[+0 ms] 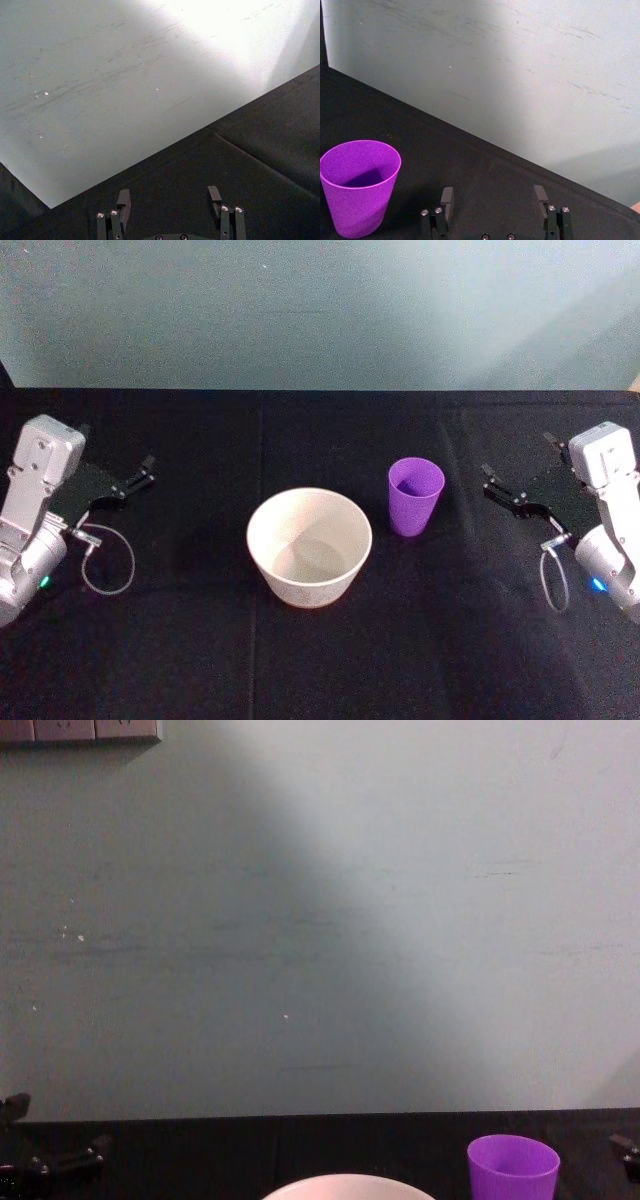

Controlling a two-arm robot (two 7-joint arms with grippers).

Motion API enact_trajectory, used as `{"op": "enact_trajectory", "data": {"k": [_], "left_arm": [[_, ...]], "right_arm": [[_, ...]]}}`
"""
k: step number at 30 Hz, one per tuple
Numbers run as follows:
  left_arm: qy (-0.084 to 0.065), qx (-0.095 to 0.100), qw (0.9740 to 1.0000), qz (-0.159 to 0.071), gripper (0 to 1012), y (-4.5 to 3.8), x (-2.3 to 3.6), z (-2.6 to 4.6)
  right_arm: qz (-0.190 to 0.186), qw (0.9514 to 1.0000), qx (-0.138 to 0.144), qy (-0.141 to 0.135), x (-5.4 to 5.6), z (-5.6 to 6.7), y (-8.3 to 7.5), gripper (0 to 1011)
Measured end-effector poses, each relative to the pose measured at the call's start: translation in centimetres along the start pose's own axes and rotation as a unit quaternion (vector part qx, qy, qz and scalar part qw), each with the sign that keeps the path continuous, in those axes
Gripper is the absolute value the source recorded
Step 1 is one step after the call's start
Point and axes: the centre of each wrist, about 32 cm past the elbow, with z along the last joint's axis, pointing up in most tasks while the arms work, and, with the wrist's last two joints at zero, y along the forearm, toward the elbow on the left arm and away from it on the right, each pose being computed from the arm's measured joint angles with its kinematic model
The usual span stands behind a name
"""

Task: Pick up the cup and pour the mung beans from the cup into the bowl.

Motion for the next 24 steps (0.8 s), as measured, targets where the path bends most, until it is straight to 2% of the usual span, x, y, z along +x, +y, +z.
{"op": "enact_trajectory", "data": {"k": [24], "left_arm": [[0.0,0.0,1.0,0.0,1000,0.0,0.0,0.0]], "right_arm": [[0.0,1.0,0.0,0.0,0.0,0.0,0.0,1003]]}}
